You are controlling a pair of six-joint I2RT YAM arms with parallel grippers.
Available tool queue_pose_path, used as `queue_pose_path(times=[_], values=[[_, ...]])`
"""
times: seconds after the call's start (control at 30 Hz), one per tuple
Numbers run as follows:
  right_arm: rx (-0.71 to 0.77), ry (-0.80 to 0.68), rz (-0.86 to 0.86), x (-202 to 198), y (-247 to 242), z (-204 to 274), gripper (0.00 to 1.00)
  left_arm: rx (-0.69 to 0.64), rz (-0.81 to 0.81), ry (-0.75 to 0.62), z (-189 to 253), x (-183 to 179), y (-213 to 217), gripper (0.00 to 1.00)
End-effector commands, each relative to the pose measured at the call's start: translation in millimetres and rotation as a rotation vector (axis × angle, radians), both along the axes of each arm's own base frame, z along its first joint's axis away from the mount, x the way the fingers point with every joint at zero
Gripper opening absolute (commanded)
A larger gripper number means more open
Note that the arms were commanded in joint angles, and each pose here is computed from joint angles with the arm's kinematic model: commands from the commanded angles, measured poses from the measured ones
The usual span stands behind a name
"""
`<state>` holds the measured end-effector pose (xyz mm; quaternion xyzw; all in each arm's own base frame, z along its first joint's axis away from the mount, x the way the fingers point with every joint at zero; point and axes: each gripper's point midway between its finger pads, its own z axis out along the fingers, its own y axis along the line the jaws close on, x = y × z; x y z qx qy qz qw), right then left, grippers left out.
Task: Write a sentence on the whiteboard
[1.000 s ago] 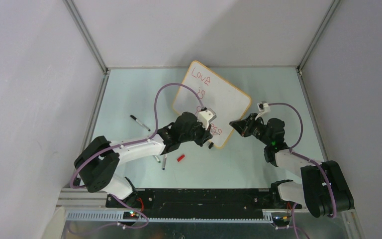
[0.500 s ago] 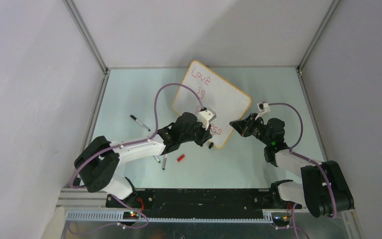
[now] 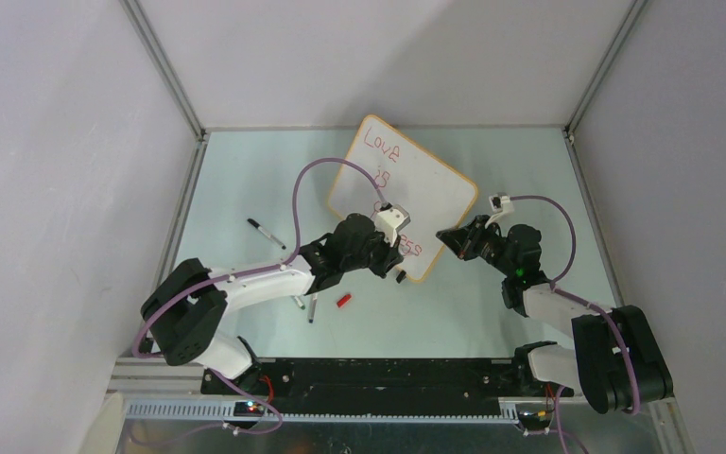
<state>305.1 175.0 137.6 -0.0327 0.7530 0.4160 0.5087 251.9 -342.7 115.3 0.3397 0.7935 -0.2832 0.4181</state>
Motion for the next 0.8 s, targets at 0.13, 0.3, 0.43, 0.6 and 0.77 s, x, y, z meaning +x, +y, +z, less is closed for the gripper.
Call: queue_pose_path(times=[0.13,0.3,0.43,0.6,0.77], values=[[-0.036,-0.054,0.014,-0.6,-0.3,5.3,0.0,-0.008,0.08,-0.039,8.6,13.0,8.2,0.0],[-0.037,-0.052,0.014,-0.7,-0.3,4.9,0.0,-0.01,0.084,-0.039,9.2,13.3,8.7,0.0],[-0.037,-0.052,0.014,-0.6,-0.5,4.8,0.0,-0.01,0.089,-0.041,9.6,14.1,9.4,0.0],[-0.036,-0.053,0.014,-0.7,-0.3,5.3,0.0,-0.011,0.093,-0.041,9.4,14.1,10.3,0.0],[-0.036,-0.053,0.012,-0.5,-0.8,5.5,0.0,-0.013,0.105,-0.045,10.4,15.2,11.8,0.0]])
